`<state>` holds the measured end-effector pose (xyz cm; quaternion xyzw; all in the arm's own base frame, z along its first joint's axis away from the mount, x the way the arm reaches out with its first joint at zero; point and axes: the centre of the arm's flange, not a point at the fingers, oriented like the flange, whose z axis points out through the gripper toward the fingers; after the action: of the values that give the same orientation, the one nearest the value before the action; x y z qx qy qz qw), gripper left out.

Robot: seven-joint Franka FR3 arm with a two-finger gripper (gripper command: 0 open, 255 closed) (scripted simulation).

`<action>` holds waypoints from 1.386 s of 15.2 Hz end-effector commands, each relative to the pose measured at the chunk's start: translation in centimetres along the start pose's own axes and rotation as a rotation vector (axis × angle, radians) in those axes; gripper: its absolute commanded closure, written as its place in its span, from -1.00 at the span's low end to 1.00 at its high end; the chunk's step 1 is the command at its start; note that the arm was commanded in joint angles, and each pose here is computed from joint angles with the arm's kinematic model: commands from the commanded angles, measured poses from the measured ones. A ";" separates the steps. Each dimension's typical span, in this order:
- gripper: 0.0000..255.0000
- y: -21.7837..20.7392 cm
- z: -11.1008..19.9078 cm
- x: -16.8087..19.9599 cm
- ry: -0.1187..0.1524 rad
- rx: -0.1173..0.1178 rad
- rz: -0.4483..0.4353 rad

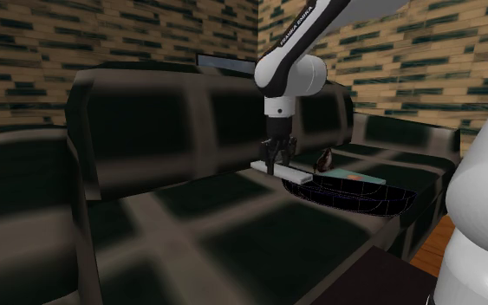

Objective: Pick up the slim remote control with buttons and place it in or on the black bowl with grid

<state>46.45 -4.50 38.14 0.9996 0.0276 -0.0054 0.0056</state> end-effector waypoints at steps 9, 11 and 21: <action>1.00 5.2 -3.0 -1.0 0.000 0.000 0.000; 1.00 7.8 -3.0 -1.5 0.000 0.000 0.000; 1.00 20.7 -3.2 -4.1 0.000 0.000 0.000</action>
<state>44.01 -24.21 41.74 0.9996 0.0265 -0.0057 0.0053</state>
